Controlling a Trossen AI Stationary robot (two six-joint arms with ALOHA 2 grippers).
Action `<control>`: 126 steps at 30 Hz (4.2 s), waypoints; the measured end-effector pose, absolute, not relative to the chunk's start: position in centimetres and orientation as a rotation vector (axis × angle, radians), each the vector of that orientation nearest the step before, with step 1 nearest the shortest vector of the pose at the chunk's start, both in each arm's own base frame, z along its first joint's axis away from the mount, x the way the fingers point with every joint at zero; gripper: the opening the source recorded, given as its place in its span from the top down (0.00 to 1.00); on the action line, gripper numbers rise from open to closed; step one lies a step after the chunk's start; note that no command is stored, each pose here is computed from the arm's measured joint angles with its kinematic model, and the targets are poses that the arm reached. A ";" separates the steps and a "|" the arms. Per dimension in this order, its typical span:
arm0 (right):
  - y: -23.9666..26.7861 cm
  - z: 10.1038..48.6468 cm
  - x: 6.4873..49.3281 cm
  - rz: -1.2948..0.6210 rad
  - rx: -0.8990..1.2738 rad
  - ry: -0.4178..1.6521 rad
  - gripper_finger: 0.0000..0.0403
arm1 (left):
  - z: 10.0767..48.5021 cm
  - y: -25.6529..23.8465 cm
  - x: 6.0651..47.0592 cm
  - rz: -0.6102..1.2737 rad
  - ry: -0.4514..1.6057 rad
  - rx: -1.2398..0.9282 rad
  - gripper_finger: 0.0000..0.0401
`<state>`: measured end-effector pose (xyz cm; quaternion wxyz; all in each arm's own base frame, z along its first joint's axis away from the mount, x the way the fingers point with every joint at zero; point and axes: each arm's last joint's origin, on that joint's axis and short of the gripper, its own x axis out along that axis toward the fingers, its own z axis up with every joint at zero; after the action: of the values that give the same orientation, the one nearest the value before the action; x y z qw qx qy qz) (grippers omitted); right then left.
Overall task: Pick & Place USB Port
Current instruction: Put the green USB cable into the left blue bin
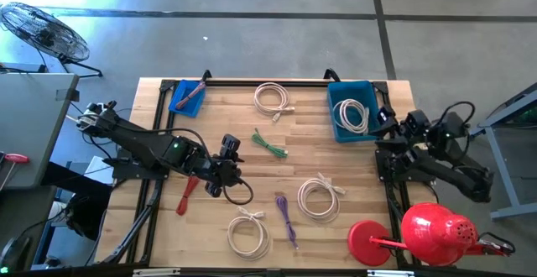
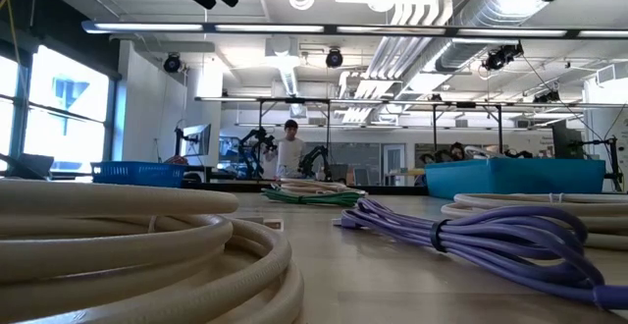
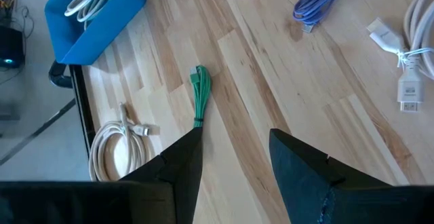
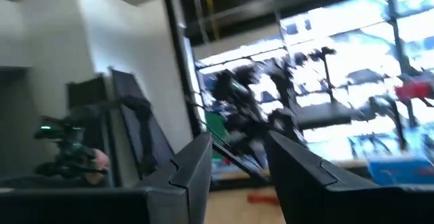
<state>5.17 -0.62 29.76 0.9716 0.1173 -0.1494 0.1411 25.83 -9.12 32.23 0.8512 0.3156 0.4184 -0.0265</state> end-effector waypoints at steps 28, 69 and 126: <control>5.0 29.6 23.2 0.457 -0.089 0.069 0.67 | 31.9 -9.0 25.5 -0.051 0.932 0.652 0.59; -0.3 28.1 31.8 -0.318 -0.086 0.830 0.67 | 29.6 -11.6 22.8 0.238 1.085 0.821 0.59; -3.5 18.3 37.3 -0.276 0.091 0.988 0.45 | 29.8 -11.5 22.6 0.232 1.091 0.791 0.59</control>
<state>37.33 -3.50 18.28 0.8702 0.0437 0.4727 -0.1320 22.62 -11.53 29.78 0.7754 0.3653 0.5038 0.1071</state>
